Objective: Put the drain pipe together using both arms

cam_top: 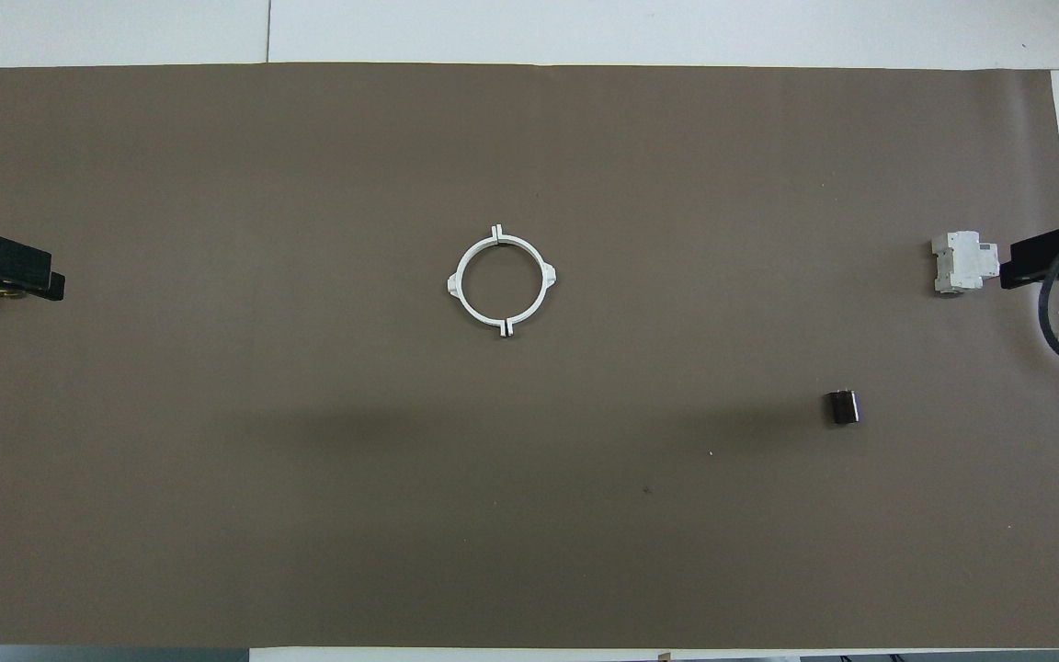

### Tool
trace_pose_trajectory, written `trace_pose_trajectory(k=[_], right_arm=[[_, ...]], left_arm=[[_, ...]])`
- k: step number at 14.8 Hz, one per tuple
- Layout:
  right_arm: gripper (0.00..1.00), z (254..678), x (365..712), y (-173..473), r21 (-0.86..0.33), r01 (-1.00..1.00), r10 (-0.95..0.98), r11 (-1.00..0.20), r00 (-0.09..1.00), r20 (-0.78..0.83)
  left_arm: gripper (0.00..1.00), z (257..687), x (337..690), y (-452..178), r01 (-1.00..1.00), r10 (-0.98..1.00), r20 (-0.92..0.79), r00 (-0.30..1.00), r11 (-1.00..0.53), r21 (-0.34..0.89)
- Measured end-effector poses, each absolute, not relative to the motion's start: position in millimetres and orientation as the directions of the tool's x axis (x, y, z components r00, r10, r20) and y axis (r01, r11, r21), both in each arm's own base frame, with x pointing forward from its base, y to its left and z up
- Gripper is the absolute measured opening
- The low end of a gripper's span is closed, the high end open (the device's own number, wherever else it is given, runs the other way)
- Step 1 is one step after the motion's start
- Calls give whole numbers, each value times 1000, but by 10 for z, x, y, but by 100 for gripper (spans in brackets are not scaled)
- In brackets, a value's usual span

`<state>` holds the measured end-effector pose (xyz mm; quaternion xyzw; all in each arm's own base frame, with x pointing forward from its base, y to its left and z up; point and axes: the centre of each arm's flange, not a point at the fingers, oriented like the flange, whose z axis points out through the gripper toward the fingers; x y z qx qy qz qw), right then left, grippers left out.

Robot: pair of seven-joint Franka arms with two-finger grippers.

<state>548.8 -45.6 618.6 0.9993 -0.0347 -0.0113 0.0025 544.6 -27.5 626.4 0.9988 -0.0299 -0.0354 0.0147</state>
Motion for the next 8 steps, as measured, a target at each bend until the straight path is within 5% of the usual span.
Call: trace_pose_trajectory(k=[8], right_arm=[[100, 6186, 5488, -456, 6, -69, -69, -998, 997, -23]], left_arm=[[100, 6184, 5435, -267, -57, -59, -89, 994, -998, 32]])
